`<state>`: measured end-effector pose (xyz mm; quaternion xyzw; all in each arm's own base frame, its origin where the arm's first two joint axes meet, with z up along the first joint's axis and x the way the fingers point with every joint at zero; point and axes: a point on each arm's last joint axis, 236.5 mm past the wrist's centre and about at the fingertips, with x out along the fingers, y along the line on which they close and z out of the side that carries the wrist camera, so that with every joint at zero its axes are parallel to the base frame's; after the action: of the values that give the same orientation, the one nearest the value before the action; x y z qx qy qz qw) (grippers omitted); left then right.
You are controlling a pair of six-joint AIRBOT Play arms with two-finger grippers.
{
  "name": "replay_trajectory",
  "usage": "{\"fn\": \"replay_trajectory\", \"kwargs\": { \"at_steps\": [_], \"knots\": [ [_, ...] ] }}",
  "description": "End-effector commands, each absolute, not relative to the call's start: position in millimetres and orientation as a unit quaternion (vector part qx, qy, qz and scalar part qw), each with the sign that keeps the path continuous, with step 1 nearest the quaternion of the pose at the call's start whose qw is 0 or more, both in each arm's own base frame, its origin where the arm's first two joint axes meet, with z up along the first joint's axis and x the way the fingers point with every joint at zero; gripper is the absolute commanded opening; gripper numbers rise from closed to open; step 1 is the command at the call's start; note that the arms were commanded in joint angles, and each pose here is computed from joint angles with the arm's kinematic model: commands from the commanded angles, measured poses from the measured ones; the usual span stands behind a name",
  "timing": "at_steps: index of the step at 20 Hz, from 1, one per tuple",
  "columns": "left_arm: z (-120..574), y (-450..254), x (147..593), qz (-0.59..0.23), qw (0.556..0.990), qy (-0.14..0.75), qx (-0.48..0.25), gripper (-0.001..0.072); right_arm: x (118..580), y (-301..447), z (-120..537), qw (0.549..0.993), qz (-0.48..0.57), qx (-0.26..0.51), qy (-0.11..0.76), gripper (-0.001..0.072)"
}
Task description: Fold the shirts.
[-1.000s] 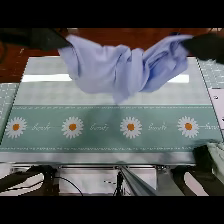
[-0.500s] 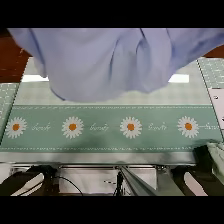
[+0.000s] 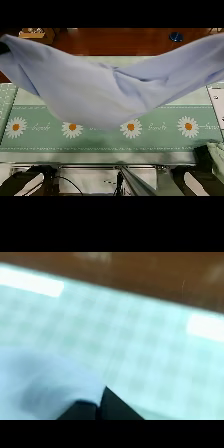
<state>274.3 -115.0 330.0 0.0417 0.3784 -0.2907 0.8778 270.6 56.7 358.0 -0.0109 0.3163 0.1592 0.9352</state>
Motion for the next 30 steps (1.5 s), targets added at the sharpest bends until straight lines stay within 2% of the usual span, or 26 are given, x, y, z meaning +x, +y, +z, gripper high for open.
{"fn": "replay_trajectory", "kwargs": {
  "at_steps": [1,4,7,12,16,20,21,23,24,27,30],
  "knots": [
    [281,-113,281,-0.290,0.843,0.453,0.023,0.0022,267,51,302,0.879,0.166,-0.002,0.447,0.0028],
    [224,-115,311,-0.293,0.817,0.496,0.005,0.0022,311,40,245,0.841,0.141,-0.008,0.521,0.0028],
    [166,-116,350,-0.295,0.801,0.522,-0.002,0.0022,364,39,175,0.802,0.133,-0.046,0.581,0.0028],
    [83,-110,428,-0.290,0.802,0.522,0.019,0.0023,466,41,89,0.815,0.123,-0.044,0.565,0.0028],
    [26,-105,472,-0.263,0.809,0.525,0.001,0.0024,496,52,47,0.815,0.133,-0.020,0.564,0.0028],
    [-29,-106,473,-0.242,0.778,0.578,-0.043,0.0030,502,60,19,0.802,0.143,-0.003,0.580,0.0028],
    [-36,-107,467,-0.239,0.766,0.595,-0.053,0.0091,502,60,16,0.800,0.143,-0.002,0.582,0.0028],
    [-30,-105,455,-0.243,0.746,0.617,-0.063,0.0395,501,61,17,0.799,0.145,-0.001,0.583,0.0028],
    [-20,-100,447,-0.243,0.732,0.633,-0.068,0.0440,498,61,18,0.796,0.146,-0.001,0.587,0.0028],
    [19,-73,411,-0.205,0.683,0.689,-0.129,0.0439,489,60,18,0.786,0.149,-0.004,0.600,0.0028],
    [49,-63,379,-0.191,0.683,0.691,-0.143,0.0439,483,59,17,0.779,0.152,-0.008,0.609,0.0028]
  ]
}}
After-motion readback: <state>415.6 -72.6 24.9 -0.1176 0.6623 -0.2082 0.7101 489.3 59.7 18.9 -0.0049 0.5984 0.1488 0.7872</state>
